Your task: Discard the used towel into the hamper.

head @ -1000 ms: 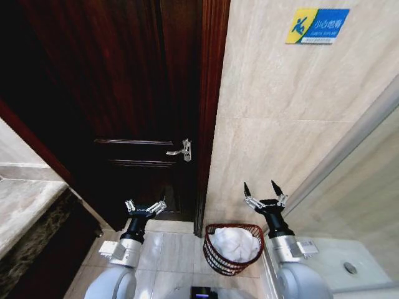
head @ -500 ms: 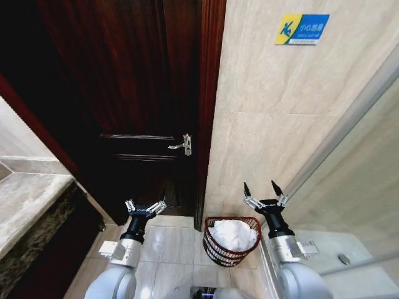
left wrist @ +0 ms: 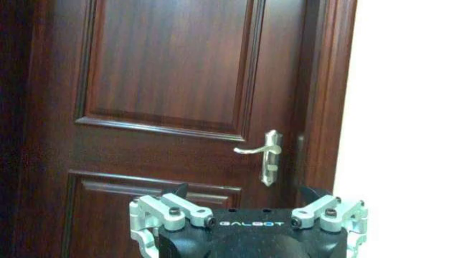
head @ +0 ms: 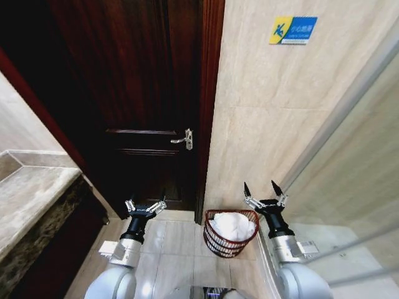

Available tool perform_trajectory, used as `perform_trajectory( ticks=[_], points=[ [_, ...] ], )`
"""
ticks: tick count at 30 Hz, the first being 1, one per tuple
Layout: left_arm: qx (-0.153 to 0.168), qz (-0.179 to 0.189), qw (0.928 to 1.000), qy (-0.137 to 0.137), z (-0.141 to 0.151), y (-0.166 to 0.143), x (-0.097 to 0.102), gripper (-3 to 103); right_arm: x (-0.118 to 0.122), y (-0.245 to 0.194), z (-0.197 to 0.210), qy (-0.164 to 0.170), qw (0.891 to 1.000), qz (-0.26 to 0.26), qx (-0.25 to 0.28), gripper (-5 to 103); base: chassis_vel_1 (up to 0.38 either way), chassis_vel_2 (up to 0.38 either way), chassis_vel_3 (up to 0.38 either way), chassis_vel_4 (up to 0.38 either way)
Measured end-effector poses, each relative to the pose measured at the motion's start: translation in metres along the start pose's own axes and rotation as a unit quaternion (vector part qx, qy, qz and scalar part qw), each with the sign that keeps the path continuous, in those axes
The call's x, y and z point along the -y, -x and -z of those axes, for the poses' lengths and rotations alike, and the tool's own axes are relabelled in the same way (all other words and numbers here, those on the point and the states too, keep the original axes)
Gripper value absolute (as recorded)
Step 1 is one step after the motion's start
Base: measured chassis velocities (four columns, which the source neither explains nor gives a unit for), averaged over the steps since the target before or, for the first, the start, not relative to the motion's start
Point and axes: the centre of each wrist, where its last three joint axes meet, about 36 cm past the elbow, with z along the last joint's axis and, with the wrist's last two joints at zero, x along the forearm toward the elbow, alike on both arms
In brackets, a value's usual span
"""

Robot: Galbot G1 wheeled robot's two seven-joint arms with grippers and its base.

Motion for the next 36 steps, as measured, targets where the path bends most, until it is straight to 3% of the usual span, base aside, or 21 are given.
perform_trajectory(
  ticks=[36],
  points=[
    [0.0, 0.0, 1.0, 0.0, 0.0, 0.0, 0.0, 100, 0.0, 0.0, 0.0, 0.0, 1.0, 0.0, 0.0, 100, 0.252, -0.26, -0.253, 0.259]
  ],
)
